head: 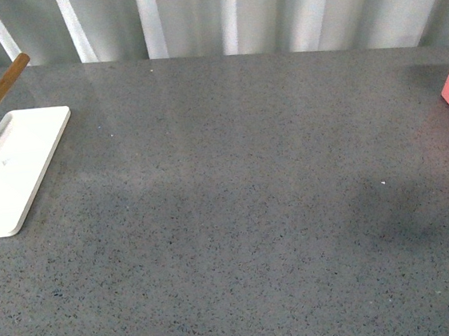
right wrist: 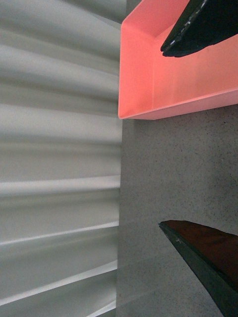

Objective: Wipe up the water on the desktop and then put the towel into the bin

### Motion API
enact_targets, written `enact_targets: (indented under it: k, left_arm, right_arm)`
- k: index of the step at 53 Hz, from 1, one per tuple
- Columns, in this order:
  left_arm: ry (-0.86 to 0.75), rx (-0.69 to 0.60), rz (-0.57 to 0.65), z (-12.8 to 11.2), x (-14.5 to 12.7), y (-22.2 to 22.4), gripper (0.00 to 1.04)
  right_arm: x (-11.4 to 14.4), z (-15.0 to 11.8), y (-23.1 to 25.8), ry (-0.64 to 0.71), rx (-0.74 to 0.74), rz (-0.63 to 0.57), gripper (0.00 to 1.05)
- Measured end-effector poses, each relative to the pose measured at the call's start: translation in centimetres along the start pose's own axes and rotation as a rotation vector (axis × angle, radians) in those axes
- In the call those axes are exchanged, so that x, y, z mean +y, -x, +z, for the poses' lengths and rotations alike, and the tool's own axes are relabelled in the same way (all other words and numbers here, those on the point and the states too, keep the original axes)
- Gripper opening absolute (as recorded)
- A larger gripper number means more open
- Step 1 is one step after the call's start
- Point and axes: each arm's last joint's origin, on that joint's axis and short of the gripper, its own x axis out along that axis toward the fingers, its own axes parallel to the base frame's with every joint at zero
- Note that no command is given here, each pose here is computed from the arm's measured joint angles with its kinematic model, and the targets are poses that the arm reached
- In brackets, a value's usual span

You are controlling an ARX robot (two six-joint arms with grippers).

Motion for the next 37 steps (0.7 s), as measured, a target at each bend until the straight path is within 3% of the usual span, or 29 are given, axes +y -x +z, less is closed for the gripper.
enact_targets:
  k: [8, 19, 23, 37]
  left_arm:
    - [0.054, -0.172, -0.179, 4.2, -2.4, 4.0, 0.06]
    - [0.070, -0.325, -0.493, 6.2, -8.3, 8.7, 0.06]
    - [0.072, -0.349, -0.618, 5.5, -11.7, 9.8, 0.06]
    - [0.067, -0.256, -0.817, 0.3, -19.5, 10.2, 0.06]
  right_arm:
    - [0.0, 0.0, 0.0, 0.000, 0.000, 0.000, 0.98]
    - [0.0, 0.0, 0.0, 0.000, 0.000, 0.000, 0.98]
    - [0.0, 0.0, 0.0, 0.000, 0.000, 0.000, 0.98]
    - [0.0, 0.0, 0.0, 0.000, 0.000, 0.000, 0.98]
